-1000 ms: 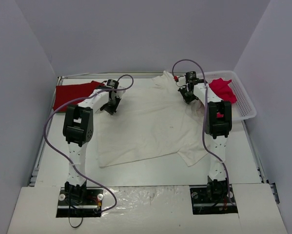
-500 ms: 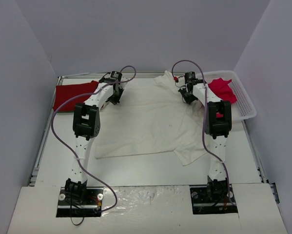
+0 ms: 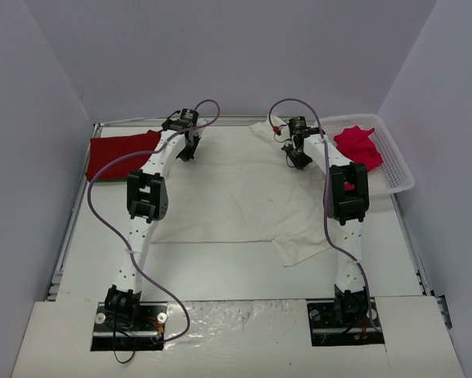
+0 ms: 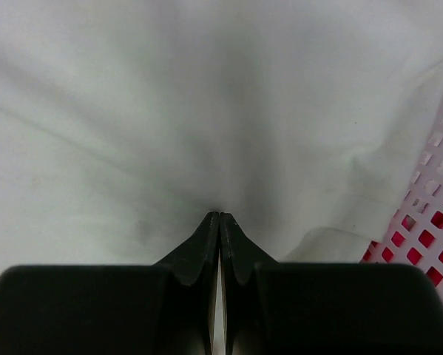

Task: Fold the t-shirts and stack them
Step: Flatten out the tshirt

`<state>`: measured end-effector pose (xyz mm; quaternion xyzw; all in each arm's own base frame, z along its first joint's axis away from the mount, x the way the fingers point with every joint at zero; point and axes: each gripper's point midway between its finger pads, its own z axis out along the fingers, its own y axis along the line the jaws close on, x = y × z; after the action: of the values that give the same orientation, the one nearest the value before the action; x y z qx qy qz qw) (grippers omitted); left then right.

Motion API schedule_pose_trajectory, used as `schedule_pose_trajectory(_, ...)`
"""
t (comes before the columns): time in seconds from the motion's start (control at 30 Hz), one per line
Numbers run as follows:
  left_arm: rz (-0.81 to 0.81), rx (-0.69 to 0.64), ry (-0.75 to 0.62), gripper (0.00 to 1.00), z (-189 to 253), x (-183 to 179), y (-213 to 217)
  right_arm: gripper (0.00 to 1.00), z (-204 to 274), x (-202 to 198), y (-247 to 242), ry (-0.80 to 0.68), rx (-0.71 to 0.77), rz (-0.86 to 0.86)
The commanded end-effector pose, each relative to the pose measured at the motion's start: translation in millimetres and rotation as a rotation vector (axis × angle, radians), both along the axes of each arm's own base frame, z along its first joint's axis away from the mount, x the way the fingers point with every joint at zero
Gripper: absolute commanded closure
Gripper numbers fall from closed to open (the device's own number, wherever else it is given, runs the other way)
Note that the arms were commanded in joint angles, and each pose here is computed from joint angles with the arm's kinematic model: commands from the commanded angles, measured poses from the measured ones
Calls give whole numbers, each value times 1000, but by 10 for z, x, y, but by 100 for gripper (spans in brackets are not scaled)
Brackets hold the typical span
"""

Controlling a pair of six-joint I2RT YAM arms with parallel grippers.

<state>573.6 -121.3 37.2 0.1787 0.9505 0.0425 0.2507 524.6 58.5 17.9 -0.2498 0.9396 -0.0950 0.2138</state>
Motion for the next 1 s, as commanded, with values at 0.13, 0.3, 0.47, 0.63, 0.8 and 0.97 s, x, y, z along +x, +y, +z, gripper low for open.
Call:
schedule_pose_trajectory(0.13,29,66,-10,98,323,-166,257,100,417,31,149,-57,-22,26)
schedule_pose_trajectory(0.3,29,62,-102,98,946,-262,272,100,966,91,276,-171,-6,40)
schedule_pose_trajectory(0.47,-9,59,-164,98,1467,-507,265,91,1618,-88,270,-276,19,59)
schedule_pose_trajectory(0.63,-162,81,-240,87,1906,-1053,233,74,1714,-777,194,-209,42,120)
schedule_pose_trajectory(0.8,-279,92,-167,70,1609,-1875,387,63,1464,-1660,204,-65,129,199)
schedule_pose_trajectory(0.97,-396,125,-199,63,1423,-2458,544,56,1230,-2444,163,26,195,225)
